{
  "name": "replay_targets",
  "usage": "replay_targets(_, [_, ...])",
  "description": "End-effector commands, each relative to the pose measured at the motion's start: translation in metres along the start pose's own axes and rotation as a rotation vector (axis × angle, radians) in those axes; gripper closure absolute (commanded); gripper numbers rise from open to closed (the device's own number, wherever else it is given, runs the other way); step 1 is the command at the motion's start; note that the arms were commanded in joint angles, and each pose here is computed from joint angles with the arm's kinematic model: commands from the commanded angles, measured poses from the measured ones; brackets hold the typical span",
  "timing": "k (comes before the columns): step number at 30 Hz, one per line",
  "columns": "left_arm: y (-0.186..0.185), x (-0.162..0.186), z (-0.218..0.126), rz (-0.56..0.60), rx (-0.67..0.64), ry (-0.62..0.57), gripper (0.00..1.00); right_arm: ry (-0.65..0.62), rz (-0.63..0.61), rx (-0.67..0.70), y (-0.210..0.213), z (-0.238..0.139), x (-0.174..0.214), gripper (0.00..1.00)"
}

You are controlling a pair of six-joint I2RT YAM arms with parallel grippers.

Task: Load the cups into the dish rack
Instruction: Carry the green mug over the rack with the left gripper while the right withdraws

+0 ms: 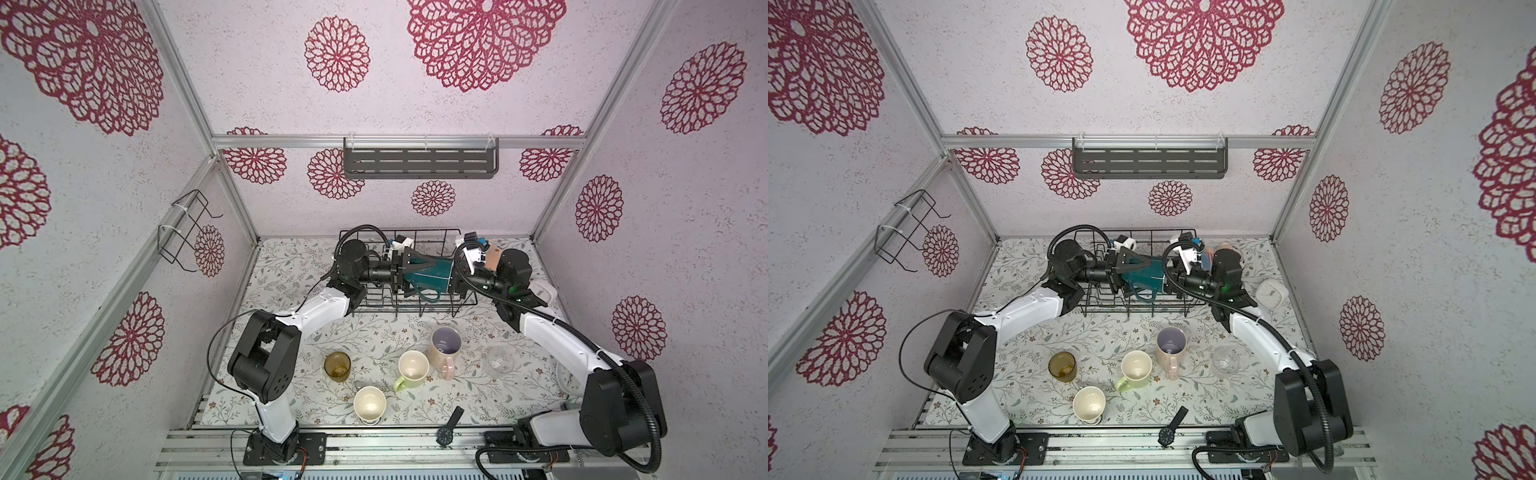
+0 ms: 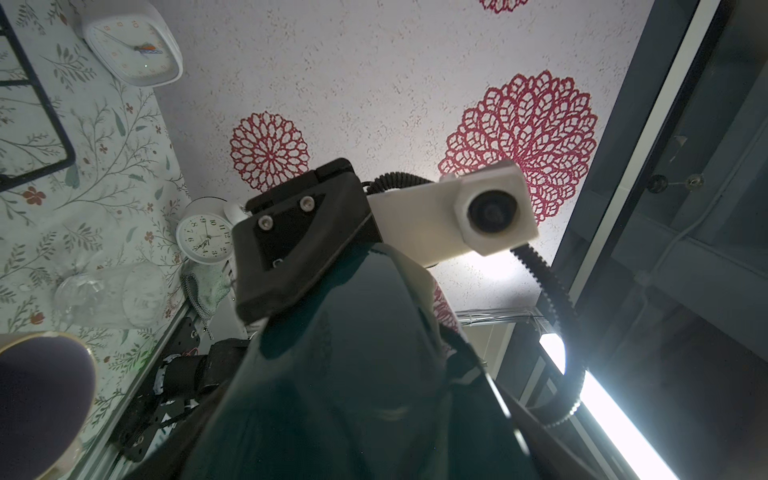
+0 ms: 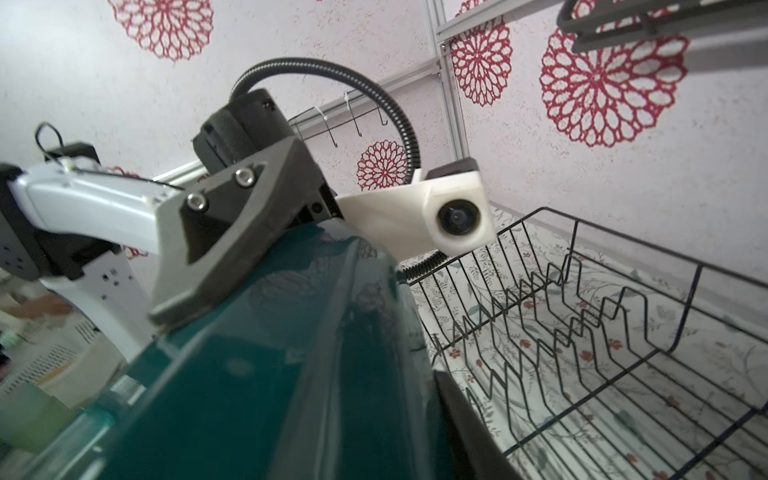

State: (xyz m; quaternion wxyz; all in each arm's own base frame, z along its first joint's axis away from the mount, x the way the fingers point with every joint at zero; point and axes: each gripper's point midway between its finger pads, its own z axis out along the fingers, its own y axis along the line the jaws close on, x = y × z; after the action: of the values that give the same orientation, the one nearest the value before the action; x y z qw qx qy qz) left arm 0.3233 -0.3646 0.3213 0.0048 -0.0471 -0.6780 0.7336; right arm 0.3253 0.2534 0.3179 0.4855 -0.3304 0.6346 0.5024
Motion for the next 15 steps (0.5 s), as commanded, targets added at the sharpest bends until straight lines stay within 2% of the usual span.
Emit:
replay_targets(1, [-0.016,-0.006,-0.008,0.101,-0.048,-0.045,0.31,-0.037,-0.092,0.018,0.005,-0.006,-0.019,0.48])
replay_targets(3, [-0.007,-0.011,-0.015,0.128,-0.131,-0.077,0.33,-0.048,-0.102,0.069,-0.001,-0.013,-0.02,0.44])
replay_targets(4, [-0.003,-0.015,-0.02,0.139,-0.17,-0.094,0.33,-0.051,-0.106,0.097,-0.004,-0.017,-0.02,0.37])
replay_targets(8, [0.005,-0.03,-0.033,0.161,-0.278,-0.141,0.35,-0.049,-0.114,0.285,-0.027,-0.037,-0.014,0.27])
replay_targets(15, [0.027,-0.063,-0.052,0.195,-0.478,-0.213,0.37,0.008,-0.083,0.651,-0.082,-0.08,0.01,0.26])
